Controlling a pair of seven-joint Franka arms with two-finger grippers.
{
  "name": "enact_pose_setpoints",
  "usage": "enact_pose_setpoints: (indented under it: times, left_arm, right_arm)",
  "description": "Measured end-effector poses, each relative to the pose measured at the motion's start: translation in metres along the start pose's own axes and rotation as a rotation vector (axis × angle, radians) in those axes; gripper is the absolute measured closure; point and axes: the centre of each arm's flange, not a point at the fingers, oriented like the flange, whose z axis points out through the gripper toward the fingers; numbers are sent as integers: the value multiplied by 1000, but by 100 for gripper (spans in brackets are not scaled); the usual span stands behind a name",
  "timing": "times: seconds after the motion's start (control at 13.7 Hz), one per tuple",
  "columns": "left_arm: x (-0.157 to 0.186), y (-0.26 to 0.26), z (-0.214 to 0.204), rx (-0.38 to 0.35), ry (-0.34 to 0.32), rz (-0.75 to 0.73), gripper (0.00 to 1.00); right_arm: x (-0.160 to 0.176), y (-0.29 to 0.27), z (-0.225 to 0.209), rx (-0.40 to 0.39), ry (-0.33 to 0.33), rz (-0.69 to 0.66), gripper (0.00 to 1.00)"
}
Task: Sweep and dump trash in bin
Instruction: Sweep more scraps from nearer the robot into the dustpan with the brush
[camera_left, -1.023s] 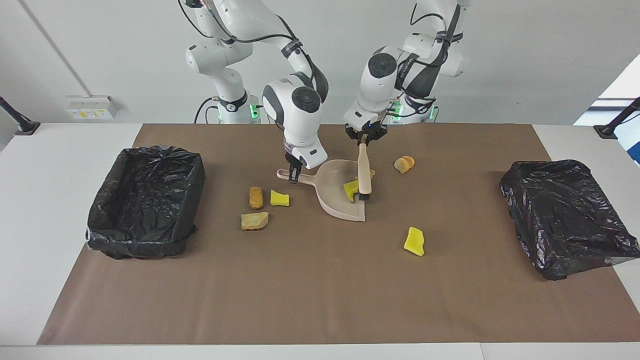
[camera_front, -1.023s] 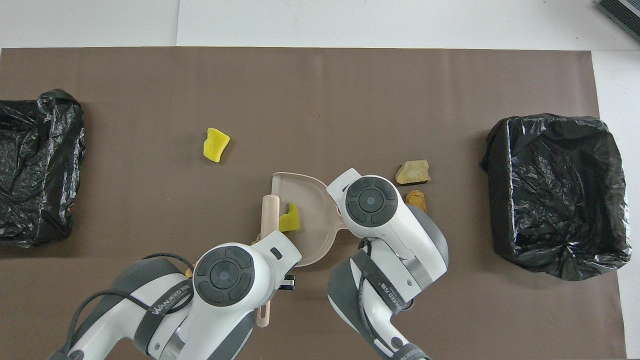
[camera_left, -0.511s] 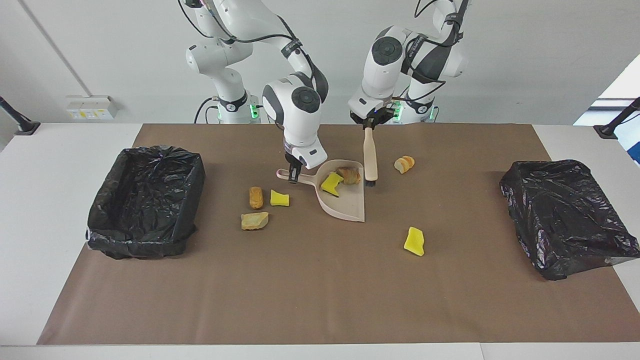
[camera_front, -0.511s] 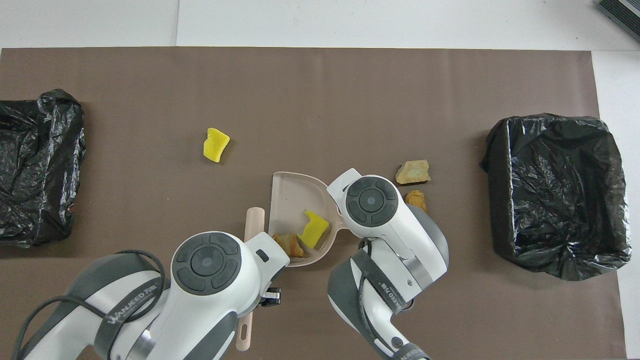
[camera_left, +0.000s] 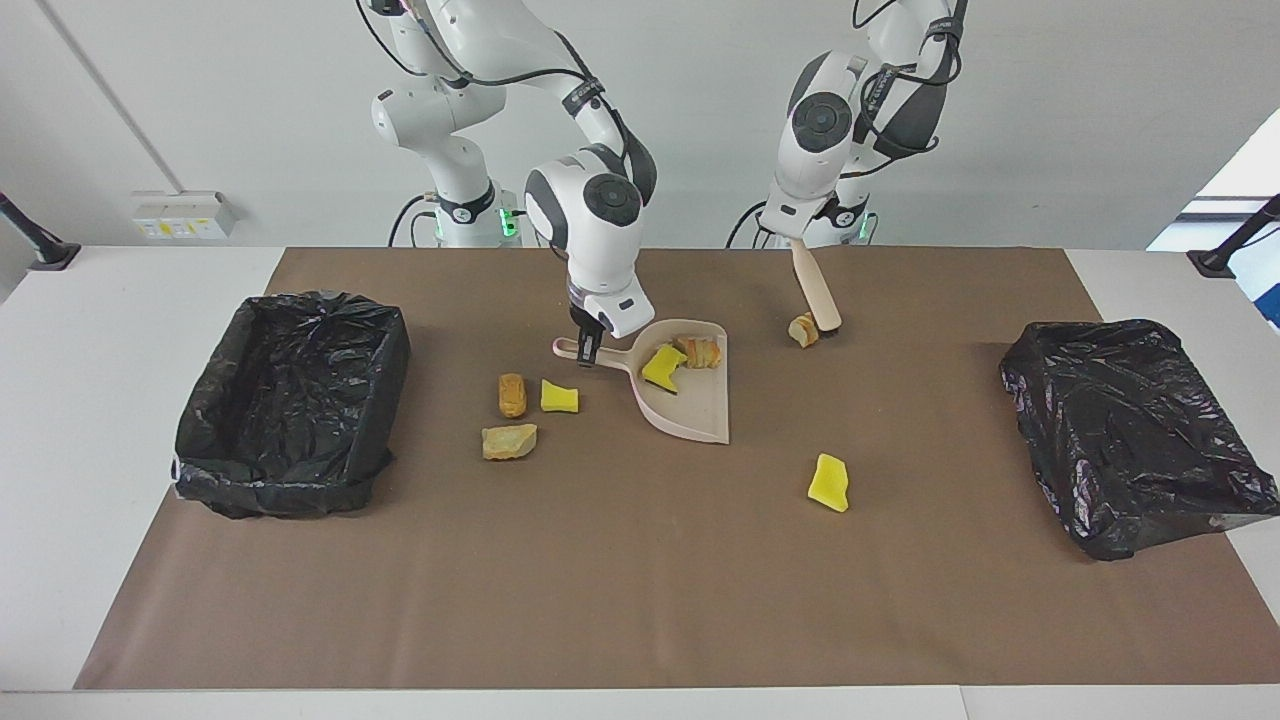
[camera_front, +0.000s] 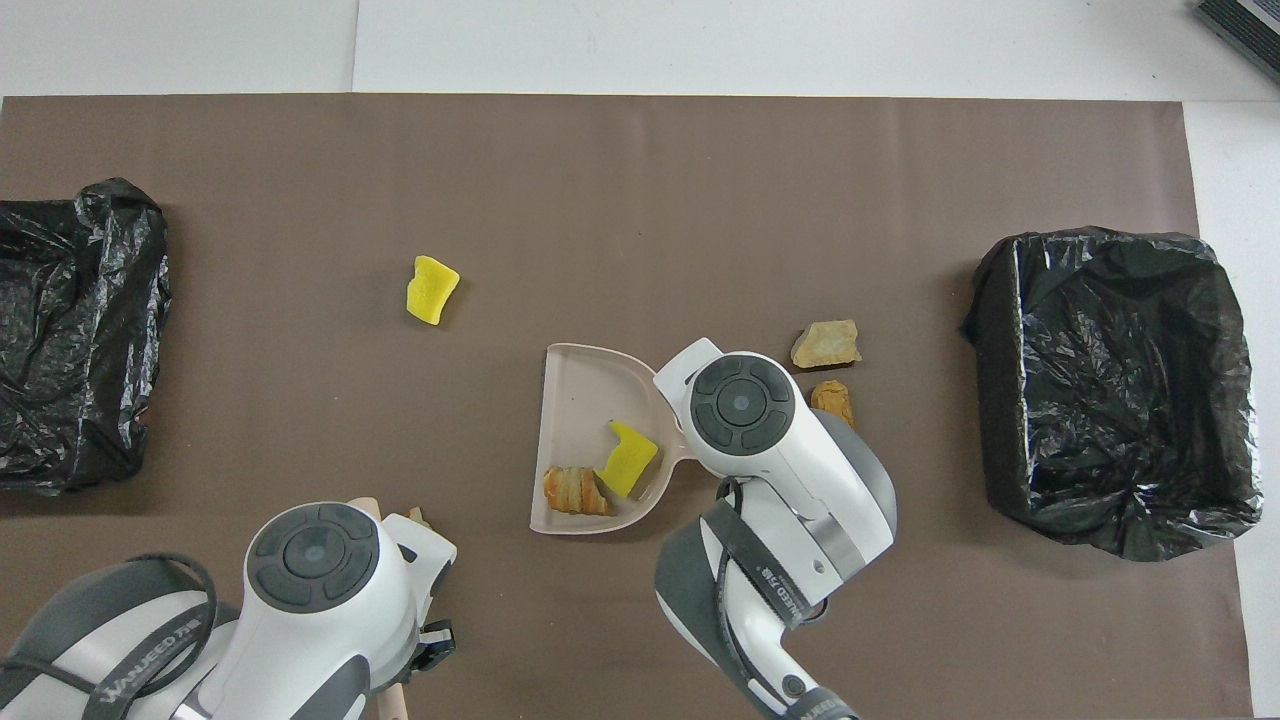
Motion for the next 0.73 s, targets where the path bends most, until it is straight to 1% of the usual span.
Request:
enact_pose_setpoints:
  times: [0.15,0.22,0.44,0.73]
  left_arm:
    - [-7,-5,24,22,-6,-99,74]
    - [-7,-3,33,17,3,-136,74]
    - [3,9,42,-42,51,-181,74]
    - [33,45,42,-121,103,-188,74]
  right_arm:
    - [0,0,0,0,0,0,68]
    - [0,0,0,0,-1,0,68]
    - [0,0,0,1,-1,0,68]
    - [0,0,1,1,-1,0,68]
